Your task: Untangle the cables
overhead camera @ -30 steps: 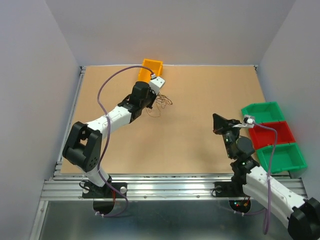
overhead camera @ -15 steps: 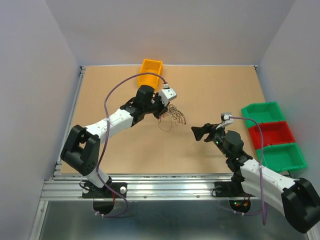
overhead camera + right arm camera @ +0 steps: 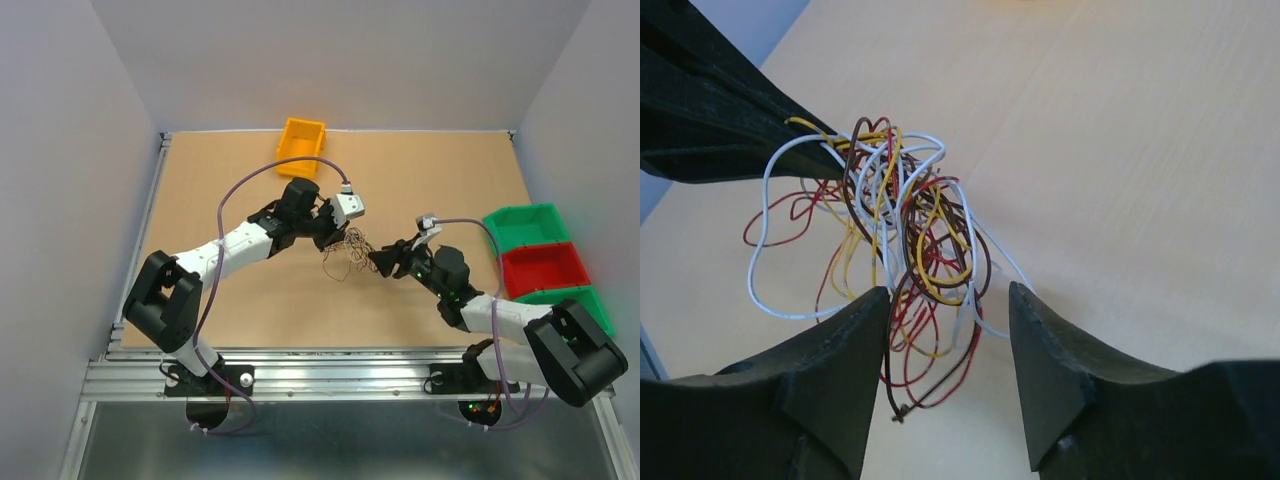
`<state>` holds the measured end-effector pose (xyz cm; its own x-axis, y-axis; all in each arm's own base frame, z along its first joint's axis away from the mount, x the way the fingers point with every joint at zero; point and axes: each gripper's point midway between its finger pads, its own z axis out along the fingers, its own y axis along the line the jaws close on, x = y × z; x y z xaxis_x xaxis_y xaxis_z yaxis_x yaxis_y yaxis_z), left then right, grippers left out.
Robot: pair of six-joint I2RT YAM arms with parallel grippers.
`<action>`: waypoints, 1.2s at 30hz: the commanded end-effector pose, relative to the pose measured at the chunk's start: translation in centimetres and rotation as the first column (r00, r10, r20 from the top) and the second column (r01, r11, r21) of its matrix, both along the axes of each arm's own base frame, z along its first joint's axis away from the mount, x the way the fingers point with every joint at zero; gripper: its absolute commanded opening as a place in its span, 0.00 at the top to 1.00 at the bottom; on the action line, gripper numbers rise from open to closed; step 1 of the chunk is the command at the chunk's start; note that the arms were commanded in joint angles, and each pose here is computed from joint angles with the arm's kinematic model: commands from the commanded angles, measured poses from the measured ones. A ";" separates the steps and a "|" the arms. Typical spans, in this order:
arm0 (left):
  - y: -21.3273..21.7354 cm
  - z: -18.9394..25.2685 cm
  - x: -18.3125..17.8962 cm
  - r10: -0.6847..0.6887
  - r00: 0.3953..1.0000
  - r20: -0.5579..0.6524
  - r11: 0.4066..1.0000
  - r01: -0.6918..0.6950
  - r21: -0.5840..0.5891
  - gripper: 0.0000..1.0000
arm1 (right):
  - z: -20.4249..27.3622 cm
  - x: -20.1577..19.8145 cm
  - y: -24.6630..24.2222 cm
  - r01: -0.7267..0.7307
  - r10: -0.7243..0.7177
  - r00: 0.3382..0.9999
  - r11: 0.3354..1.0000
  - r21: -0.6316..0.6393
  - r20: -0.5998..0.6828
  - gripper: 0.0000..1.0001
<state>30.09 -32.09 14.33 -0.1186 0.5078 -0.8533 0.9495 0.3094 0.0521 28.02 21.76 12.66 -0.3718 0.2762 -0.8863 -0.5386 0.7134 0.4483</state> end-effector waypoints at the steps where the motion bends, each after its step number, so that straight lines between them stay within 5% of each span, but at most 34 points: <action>1: -0.8 3.1 -0.5 -0.048 0.997 0.061 0.997 0.052 -0.057 0.90 | 4.5 0.8 2.1 -0.080 0.071 0.988 0.995 0.061 0.137 0.52; 5: -0.7 3.6 -0.6 -0.049 0.996 0.068 0.997 0.053 -0.064 0.90 | 4.2 0.8 2.2 -0.085 0.078 0.989 0.995 0.055 0.129 0.72; 8: -0.6 3.9 -0.8 -0.046 0.996 0.076 0.996 0.051 -0.072 0.90 | 4.4 0.7 2.1 -0.081 0.073 0.989 0.995 0.060 0.129 1.00; 14: 0.2 5.0 0.7 0.048 0.989 0.137 0.996 -0.037 -0.085 0.89 | 3.9 2.6 -1.1 0.151 -0.154 0.986 0.987 0.062 0.060 0.99; 18: 1.6 5.4 3.2 0.218 0.959 0.178 0.974 -0.205 -0.093 0.84 | 3.2 3.8 -5.4 0.400 -0.400 0.917 0.916 0.039 -0.001 0.99; 22: 5.4 6.3 8.1 0.506 0.830 0.237 0.863 -0.490 -0.125 0.83 | 1.9 3.6 -11.1 0.647 -0.647 0.761 0.762 -0.009 -0.047 0.99; 23: 7.5 6.8 9.6 0.611 0.747 0.263 0.790 -0.599 -0.133 0.83 | 2.8 3.2 -11.7 0.672 -0.671 0.740 0.740 0.025 -0.046 0.99; 27: 12.0 7.8 12.4 0.763 0.598 0.246 0.642 -0.745 -0.180 0.83 | 3.8 2.0 -14.0 0.736 -0.734 0.677 0.675 0.051 -0.054 0.99; 30: 14.4 8.3 13.8 0.815 0.545 0.199 0.578 -0.789 -0.208 0.85 | 3.9 1.0 -15.2 0.759 -0.757 0.651 0.649 0.059 -0.048 0.99; 32: 14.8 8.3 14.1 0.808 0.564 0.170 0.589 -0.780 -0.212 0.85 | 4.8 0.3 -16.0 0.769 -0.769 0.638 0.632 0.097 -0.039 0.99; 36: 12.3 7.7 13.3 0.695 0.710 0.116 0.716 -0.667 -0.208 0.86 | 5.8 -0.6 -16.5 0.765 -0.770 0.638 0.630 0.135 -0.022 0.99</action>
